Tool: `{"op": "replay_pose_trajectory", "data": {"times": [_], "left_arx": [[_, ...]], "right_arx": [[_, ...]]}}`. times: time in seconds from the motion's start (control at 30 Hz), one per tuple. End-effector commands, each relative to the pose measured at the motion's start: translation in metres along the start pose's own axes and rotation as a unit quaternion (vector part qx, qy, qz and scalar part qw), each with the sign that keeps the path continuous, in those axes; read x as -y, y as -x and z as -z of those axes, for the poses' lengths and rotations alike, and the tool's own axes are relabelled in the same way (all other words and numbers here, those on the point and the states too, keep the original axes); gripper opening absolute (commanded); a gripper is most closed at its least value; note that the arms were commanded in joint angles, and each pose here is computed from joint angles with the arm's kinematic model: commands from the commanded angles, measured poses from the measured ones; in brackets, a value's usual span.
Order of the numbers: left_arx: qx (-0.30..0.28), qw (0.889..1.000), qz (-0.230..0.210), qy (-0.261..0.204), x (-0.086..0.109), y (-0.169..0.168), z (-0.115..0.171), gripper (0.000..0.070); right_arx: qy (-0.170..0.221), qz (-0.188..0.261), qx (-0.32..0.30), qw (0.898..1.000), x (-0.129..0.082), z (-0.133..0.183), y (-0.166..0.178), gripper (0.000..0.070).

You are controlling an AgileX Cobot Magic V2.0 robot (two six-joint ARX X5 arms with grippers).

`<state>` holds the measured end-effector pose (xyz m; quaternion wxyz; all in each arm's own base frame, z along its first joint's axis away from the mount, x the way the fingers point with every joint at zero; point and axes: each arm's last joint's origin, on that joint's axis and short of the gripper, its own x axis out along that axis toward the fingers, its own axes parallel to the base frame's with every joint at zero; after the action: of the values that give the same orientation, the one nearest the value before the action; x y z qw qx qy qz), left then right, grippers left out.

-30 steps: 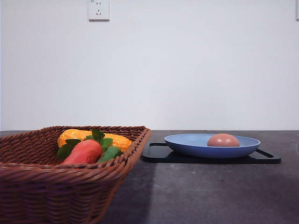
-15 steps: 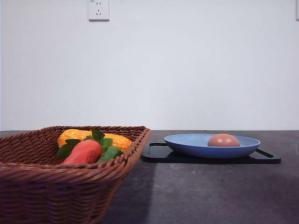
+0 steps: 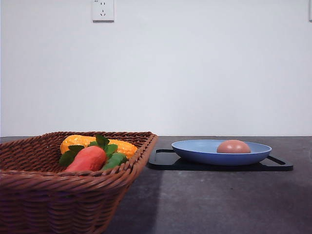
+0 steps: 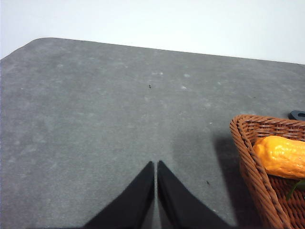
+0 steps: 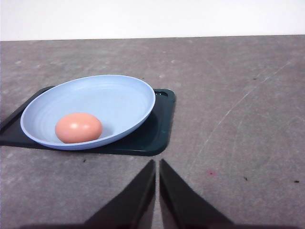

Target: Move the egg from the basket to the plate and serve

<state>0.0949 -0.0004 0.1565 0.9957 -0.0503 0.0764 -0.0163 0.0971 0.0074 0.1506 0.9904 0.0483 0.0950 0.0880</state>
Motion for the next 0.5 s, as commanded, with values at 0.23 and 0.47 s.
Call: {"op": "replay_pose_trajectory", "data": {"times": [0.23,0.47], "left_arx": [[-0.015,1.0,-0.002,0.002,-0.0012,-0.0026,0.0093,0.0],[-0.015,1.0,-0.002,0.002,-0.0012,-0.0026,0.0093,0.0]], "right_arx": [[-0.005,0.002,-0.001,1.0,0.0003,0.0017,-0.0004,0.0],[-0.005,0.002,-0.001,1.0,0.0003,0.0017,-0.0004,0.0]]}}
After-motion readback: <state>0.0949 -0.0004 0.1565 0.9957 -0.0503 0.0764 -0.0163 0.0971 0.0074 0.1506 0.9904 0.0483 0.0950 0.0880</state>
